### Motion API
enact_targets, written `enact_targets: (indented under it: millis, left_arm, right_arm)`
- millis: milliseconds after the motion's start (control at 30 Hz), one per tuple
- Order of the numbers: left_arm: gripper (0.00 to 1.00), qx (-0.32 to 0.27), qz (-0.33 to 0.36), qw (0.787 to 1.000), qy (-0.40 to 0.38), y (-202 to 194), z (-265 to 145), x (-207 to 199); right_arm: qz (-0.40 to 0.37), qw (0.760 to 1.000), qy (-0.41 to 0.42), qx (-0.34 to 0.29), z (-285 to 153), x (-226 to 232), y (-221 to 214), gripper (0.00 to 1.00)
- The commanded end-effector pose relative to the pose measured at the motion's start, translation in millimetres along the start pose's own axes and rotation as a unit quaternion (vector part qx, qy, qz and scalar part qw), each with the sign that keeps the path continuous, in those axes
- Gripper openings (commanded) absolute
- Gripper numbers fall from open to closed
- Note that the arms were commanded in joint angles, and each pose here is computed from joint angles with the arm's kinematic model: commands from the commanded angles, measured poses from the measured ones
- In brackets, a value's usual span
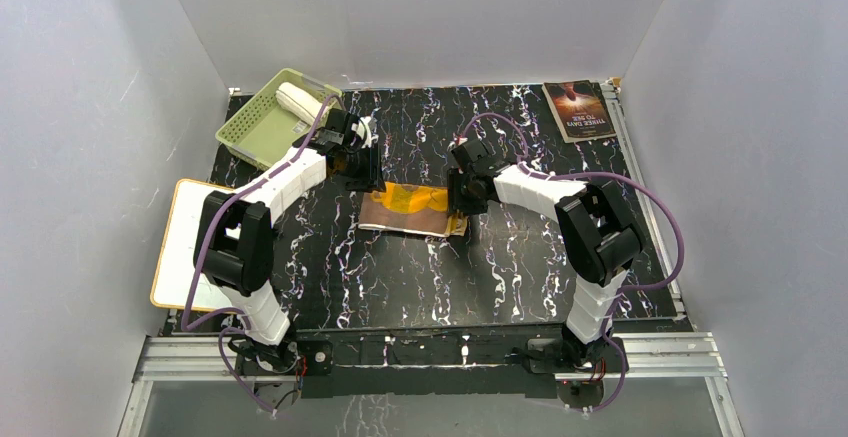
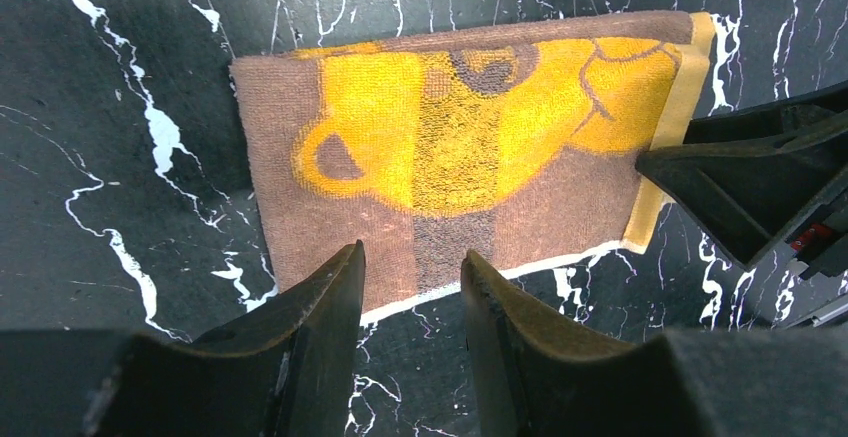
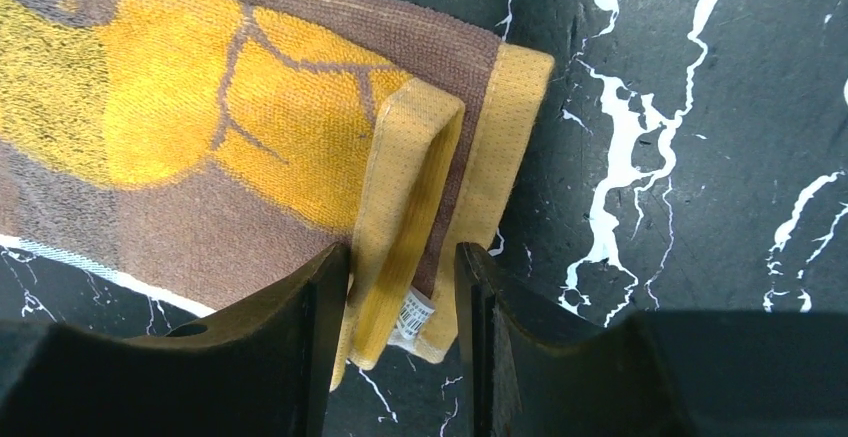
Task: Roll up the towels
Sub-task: Fold the towel at the center of the board.
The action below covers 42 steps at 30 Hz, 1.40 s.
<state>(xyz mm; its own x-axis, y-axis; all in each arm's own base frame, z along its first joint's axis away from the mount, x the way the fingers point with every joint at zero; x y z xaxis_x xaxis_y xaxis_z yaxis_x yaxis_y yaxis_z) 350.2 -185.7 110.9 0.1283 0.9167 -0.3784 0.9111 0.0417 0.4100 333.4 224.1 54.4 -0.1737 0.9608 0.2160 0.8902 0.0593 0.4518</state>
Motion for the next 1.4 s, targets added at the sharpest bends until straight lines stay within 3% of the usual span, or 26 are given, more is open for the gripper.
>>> enact_targets:
  millis: [0,633,933,1067,1367]
  left_arm:
    - [0.38,-0.008,0.009,1.000,-0.005,3,-10,0]
    - [0.38,0.001,0.008,1.000,0.001,0,-13,7]
    - [0.38,-0.002,0.007,1.000,0.007,2,-19,13]
    - [0.38,-0.003,0.008,1.000,0.010,4,-21,15]
    - [0.38,-0.002,0.007,1.000,0.016,4,-25,20]
  right_arm:
    - [0.012,0.999,0.016,-0.032,-2,10,21,0.41]
    - [0.022,0.999,0.032,-0.027,3,14,16,0.30]
    - [0.026,0.998,0.011,-0.050,-12,10,31,0.13]
    - [0.024,0.997,0.005,-0.067,-25,11,43,0.00]
    - [0.018,0.995,0.003,-0.101,-57,14,62,0.00]
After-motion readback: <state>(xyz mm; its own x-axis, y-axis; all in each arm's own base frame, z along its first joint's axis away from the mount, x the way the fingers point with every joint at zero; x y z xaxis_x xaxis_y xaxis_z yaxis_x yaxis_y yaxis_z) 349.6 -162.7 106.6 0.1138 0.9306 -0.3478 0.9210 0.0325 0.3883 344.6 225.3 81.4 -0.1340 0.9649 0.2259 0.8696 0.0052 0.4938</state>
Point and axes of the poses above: each gripper's point midway between its finger pads, its own z axis out along the fingers, its own x axis along the line the jaws close on, y = z × x, the point moved 2 cm from there along -z, back along the fingers, and after that the axes turned 4 degrees about -z, right-handed, at the moved point
